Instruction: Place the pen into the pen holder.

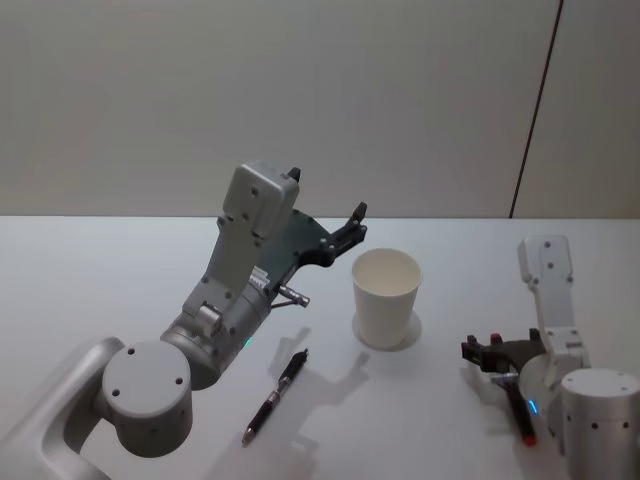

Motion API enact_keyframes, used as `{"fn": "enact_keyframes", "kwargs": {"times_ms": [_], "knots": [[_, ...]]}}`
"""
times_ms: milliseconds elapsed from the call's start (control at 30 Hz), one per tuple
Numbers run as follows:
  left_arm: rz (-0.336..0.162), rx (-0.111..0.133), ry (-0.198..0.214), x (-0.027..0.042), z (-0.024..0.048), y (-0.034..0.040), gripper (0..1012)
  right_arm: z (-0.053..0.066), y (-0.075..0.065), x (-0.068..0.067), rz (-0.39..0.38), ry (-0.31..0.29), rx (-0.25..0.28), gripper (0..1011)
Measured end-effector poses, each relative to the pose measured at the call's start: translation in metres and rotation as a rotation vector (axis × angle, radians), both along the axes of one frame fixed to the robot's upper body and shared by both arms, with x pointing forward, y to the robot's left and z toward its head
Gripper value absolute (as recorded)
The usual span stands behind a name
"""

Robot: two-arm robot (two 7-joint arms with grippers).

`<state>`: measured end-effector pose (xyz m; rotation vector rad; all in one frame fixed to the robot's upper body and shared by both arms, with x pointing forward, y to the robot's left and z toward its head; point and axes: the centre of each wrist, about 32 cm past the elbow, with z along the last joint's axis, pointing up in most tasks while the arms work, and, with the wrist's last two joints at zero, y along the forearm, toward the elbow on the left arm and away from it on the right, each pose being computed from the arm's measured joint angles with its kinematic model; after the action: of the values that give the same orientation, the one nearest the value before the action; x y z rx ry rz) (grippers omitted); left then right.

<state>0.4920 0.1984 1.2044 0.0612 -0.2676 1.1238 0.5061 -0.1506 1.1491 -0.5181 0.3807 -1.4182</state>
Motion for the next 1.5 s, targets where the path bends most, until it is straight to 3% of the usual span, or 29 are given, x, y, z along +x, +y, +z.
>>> {"fn": "enact_keyframes", "kwargs": {"times_ms": [367, 467, 500, 900, 1300, 1500], "knots": [[0.0, 0.0, 0.0, 0.0, 0.0, 0.0, 1004, -0.005, 0.004, 0.002, -0.013, 0.031, -0.008, 747], [0.0, 0.0, 0.0, 0.0, 0.0, 0.0, 1004, -0.007, 0.005, 0.004, -0.02, 0.046, -0.009, 607], [0.0, 0.0, 0.0, 0.0, 0.0, 0.0, 1004, -0.007, 0.005, 0.004, -0.02, 0.046, -0.009, 607], [0.0, 0.0, 0.0, 0.0, 0.0, 0.0, 1004, -0.014, 0.005, 0.007, -0.036, 0.081, -0.007, 204], [0.0, 0.0, 0.0, 0.0, 0.0, 0.0, 1004, -0.015, 0.003, 0.005, -0.03, 0.055, -0.007, 185], [0.0, 0.0, 0.0, 0.0, 0.0, 0.0, 1004, -0.009, 0.002, 0.001, -0.018, -0.014, 0.003, 185]]}}
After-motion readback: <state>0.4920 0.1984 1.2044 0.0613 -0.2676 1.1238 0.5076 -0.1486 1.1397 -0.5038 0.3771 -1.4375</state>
